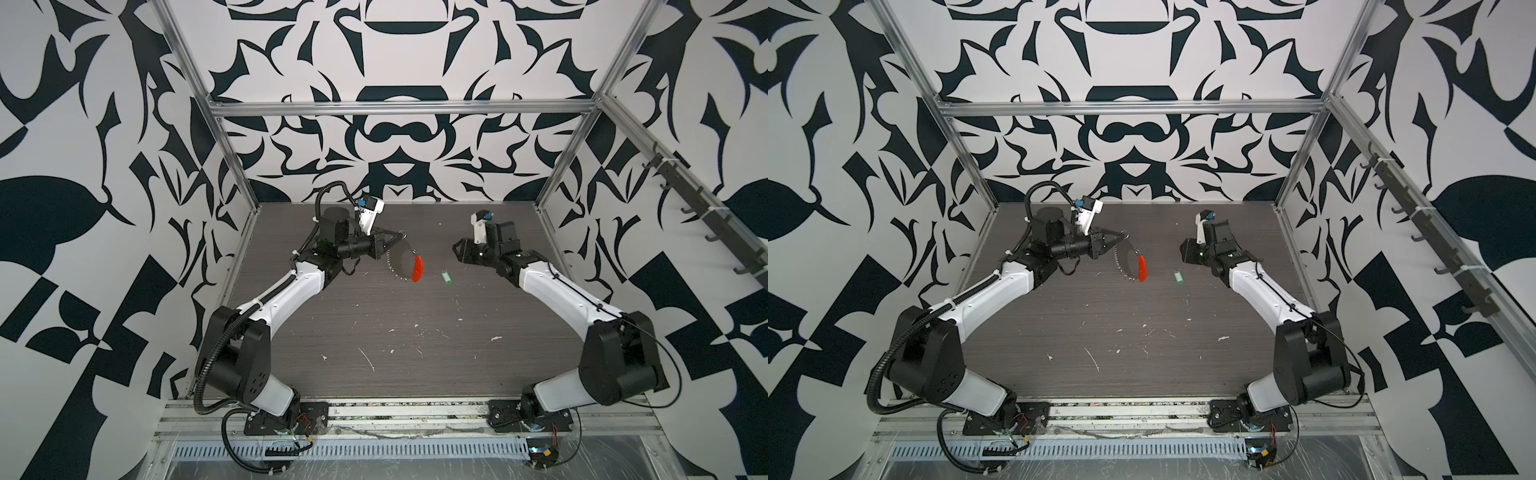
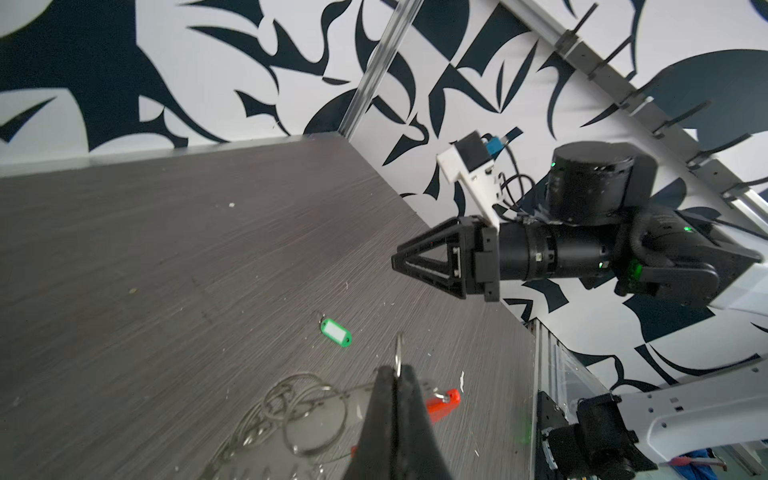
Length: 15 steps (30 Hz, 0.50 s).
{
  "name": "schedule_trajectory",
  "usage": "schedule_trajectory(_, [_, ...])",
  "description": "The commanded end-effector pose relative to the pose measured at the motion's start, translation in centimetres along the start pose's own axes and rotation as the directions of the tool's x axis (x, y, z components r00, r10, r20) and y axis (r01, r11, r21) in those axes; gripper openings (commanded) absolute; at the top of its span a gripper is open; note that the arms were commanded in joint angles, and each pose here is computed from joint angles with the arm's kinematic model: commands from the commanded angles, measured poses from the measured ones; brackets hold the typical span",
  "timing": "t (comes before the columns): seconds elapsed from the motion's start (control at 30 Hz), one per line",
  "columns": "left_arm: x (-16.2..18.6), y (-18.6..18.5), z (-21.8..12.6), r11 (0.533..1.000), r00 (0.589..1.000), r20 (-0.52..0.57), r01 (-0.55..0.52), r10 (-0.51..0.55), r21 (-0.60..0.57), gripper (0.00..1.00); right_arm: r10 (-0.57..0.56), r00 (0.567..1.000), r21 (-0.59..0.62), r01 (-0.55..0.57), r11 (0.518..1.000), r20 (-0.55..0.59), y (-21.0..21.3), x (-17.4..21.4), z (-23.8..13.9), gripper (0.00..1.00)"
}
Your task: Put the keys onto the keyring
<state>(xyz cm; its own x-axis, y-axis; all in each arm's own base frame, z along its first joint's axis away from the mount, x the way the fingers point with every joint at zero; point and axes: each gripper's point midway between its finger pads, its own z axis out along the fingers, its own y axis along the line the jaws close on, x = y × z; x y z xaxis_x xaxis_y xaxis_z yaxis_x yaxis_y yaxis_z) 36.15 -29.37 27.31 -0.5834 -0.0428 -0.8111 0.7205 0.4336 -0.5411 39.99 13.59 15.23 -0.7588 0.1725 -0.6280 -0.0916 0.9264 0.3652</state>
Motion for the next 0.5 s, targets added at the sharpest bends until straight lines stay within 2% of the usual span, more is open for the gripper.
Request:
schedule_trajectory(0.0, [-1.3,-0.1,-0.5,0.998,0.999,0.013,0.035,-0.034,-0.044,0.00,-0.001,0.990,0.102,0.016,0.995,-0.144,-2.8,4.1,1.0,0.46])
schedule_trajectory(0.13, [-0.8,0.5,-0.7,0.993,0.997,-0.018,0.080,-0.082,-0.085,0.00,0.017,0.976,0.069,-0.001,0.998,-0.219,-3.0,5.9,3.1,0.50])
schedule_trajectory(0.27, [-0.4,0.1,-0.9,0.995,0.998,-0.023,0.064,-0.066,-0.072,0.00,0.031,0.964,0.053,-0.018,0.998,-0.264,-2.9,6.5,4.8,0.49])
schedule_trajectory(0.37, [-0.1,-0.7,-1.2,0.998,0.999,-0.018,0.050,-0.050,-0.028,0.00,0.046,0.959,0.075,-0.027,0.997,-0.279,-3.4,6.6,6.0,0.49])
schedule_trajectory(0.47, [0.4,-1.7,-1.0,0.997,0.997,-0.046,0.071,-0.070,0.039,0.00,0.072,0.952,0.034,-0.064,0.997,-0.299,-2.8,7.0,7.3,0.49])
